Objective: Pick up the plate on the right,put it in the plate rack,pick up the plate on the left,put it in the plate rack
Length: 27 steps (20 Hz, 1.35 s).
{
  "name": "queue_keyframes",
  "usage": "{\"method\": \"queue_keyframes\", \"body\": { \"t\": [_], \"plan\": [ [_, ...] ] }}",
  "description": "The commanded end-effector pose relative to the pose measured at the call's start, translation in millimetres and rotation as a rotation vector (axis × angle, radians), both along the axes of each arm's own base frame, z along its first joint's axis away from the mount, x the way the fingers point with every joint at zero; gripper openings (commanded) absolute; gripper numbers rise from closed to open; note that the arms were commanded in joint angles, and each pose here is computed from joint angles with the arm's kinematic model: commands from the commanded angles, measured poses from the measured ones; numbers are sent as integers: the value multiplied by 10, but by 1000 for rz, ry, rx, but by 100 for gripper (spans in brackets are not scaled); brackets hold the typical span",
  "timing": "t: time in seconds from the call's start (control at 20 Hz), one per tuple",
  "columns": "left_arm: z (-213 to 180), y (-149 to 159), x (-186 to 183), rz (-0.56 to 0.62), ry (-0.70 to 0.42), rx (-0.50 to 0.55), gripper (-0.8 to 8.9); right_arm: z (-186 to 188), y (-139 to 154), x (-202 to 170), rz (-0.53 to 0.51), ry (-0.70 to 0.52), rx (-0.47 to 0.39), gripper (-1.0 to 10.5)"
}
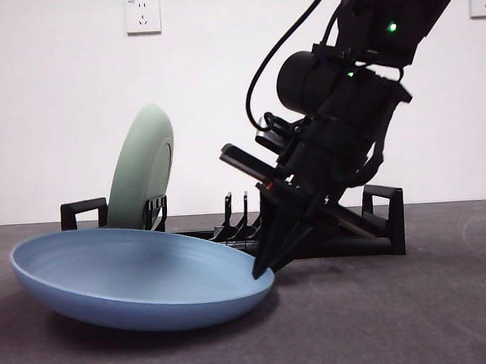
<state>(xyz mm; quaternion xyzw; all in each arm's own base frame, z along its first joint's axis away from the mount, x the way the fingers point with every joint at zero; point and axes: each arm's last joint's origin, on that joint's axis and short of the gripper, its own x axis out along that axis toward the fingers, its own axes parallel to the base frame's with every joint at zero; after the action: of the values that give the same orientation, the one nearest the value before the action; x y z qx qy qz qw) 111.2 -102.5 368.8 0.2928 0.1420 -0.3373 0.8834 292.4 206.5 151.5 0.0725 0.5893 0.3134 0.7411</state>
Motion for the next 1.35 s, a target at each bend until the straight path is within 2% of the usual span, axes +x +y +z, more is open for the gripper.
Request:
{"method": "queue_keyframes", "body": {
  "t": [0.05,0.35,0.6,1.1,1.35],
  "plan": [
    [-90,-127,3,-68,53,44,252,155,-26,-45,8,-21,11,-9],
    [-420,-704,-13,-260,179,221,251,530,-224,-161,8,-58,9,-9],
    [-702,-1042,-122,-271,180,434,251,709,-508,-177,-56,-72,-45,-9],
    [-1011,-1364,-93,-330,212,539,251,1104,-818,-377,-92,-122,-31,-9],
    [-1037,-1416,-72,-349,193,541,232,1190,-860,-472,-77,-128,-35,-9]
  ]
}}
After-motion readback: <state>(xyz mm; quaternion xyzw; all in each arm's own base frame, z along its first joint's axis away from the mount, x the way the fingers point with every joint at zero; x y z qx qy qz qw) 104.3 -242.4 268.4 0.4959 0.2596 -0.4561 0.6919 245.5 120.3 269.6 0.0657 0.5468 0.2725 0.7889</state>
